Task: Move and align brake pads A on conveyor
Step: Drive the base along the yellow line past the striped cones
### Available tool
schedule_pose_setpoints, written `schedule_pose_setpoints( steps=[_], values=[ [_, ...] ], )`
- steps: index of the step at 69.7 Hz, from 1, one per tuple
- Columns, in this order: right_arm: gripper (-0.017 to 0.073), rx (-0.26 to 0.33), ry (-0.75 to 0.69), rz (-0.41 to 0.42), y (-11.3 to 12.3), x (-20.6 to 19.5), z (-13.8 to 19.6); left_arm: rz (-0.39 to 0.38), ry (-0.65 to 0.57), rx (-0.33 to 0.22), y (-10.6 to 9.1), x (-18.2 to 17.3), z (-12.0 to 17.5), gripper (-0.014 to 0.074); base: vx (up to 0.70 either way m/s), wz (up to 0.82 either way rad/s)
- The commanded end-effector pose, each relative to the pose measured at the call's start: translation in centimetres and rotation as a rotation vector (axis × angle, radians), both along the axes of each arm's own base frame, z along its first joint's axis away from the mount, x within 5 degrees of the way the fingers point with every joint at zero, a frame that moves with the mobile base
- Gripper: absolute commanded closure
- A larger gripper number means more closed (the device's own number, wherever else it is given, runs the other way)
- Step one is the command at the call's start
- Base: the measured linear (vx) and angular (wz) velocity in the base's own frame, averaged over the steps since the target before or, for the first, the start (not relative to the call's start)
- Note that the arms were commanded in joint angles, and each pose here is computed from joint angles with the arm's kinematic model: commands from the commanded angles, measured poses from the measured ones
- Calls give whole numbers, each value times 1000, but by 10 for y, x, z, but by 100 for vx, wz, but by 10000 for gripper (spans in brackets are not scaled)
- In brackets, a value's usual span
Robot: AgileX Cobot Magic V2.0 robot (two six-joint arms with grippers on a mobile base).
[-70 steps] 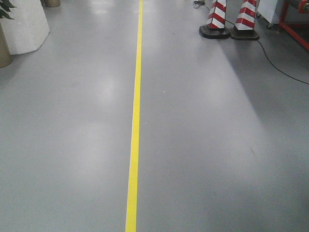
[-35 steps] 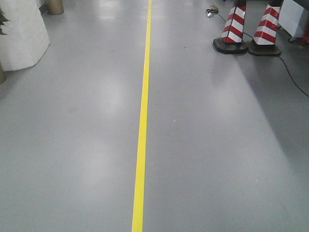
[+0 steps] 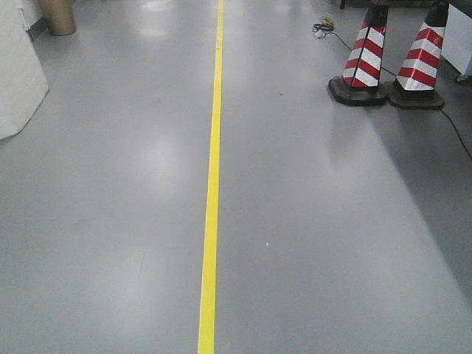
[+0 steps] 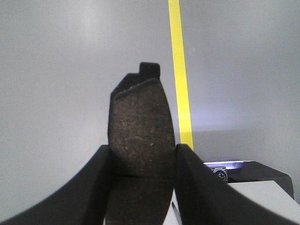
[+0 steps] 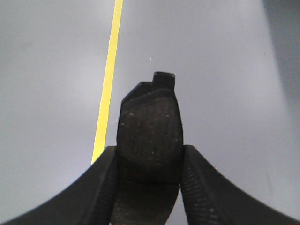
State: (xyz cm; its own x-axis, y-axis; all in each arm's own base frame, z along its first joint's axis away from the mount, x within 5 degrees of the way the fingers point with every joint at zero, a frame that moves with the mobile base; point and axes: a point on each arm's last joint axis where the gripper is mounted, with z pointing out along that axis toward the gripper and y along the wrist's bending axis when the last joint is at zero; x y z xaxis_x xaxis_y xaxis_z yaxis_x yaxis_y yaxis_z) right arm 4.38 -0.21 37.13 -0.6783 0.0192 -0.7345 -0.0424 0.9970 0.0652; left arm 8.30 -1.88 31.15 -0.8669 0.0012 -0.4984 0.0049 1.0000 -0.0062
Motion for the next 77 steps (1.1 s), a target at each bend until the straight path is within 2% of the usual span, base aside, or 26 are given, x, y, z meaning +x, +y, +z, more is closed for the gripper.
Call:
schedule_pose_setpoints(
  steps=[1,77],
  values=[
    [560,-20,-21,-12,-2,0,6,1,-45,-7,0,3,9,600,88,-9],
    [560,-21,-21,-13,-2,0,6,1,-45,-8,0,3,9,600,90,-2]
  ],
)
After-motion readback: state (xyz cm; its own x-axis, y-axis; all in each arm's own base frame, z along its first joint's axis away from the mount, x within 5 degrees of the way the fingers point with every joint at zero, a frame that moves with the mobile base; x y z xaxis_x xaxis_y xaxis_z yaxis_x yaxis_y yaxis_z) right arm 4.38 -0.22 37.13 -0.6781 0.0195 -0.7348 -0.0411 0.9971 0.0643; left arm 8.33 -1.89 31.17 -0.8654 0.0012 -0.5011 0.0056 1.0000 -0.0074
